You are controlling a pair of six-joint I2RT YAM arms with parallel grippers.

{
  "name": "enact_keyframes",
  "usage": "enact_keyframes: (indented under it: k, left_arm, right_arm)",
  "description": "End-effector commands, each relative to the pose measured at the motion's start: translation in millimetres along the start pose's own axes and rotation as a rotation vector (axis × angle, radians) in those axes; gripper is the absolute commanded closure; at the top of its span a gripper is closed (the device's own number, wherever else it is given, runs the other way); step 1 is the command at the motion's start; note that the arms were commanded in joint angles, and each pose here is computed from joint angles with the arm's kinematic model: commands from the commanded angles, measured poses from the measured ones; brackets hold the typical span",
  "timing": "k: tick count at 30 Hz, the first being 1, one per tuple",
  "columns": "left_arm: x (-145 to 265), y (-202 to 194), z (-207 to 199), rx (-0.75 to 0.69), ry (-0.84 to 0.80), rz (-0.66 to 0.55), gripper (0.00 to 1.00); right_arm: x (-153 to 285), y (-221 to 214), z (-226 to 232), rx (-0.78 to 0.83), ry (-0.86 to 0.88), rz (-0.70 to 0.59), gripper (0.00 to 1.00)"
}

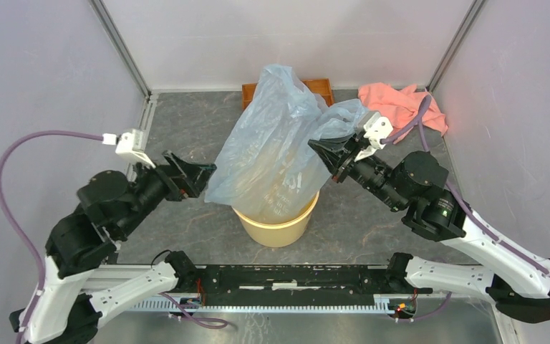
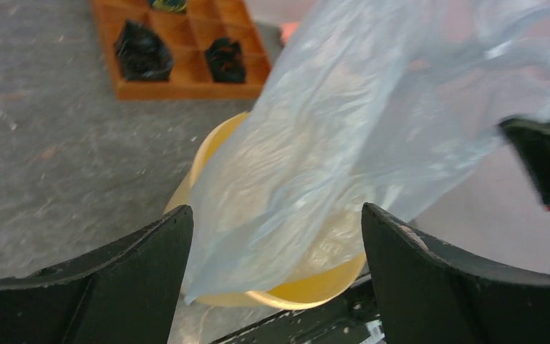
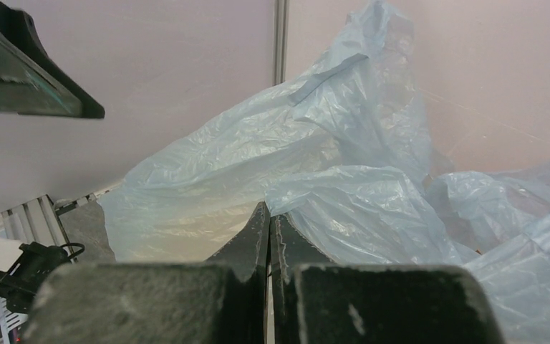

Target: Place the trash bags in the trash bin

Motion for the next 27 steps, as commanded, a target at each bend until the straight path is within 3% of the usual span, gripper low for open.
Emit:
enact_keyframes:
  k: [1,4,8,15,20,24,27]
  left_arm:
    - [-17.2,-43.7,20.4,0.011,0.142,0.11,0.08]
    - [-36.5,-53.7,10.1,0.021,0.092,0.128,0.13]
    - [-63.2,-58.2,-7.7,-0.031,0.011,0.174,0.38]
    - [-94.8,-67.4,-35.6,-0.036,-0.136,0.228,0.64]
    - [-115.5,-83.4,-48.9,0.053,-0.251,0.147,0.71]
    - [-123.8,-114.1,-28.6,0.115,-0.22,-0.005,0.74]
    - [-119.0,-135.5,-7.9,0.119,-0.133,0.001,0.74]
  right_arm:
    - [1.1,16.3,3.7,-0.007,0.012,-0.036,1.0]
    - [1.0,15.6,5.4,-0.033,0.017,-0.032,0.99]
    - [2.0,18.8,5.9,-0.028,0.022,-0.034,1.0]
    - [6.7,21.6,8.2,-0.031,0.049,-0.053,1.0]
    - [7.1,19.0,10.2,-0.024,0.074,-0.059,0.99]
    - [3.4,5.9,10.8,-0.037,0.086,-0.046,1.0]
    - [-0.9,-8.6,13.5,-0.062,0.11,-0.014,1.0]
Point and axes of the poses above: each gripper's point midway between its finger pads, its own x axis back along the fingers, its own z axis along the line the jaws close on, y = z × x, the point moved 6 cm from there along x, back along the fingers, and after that the axes turned 14 degrees about -x, right-handed, at the moved point
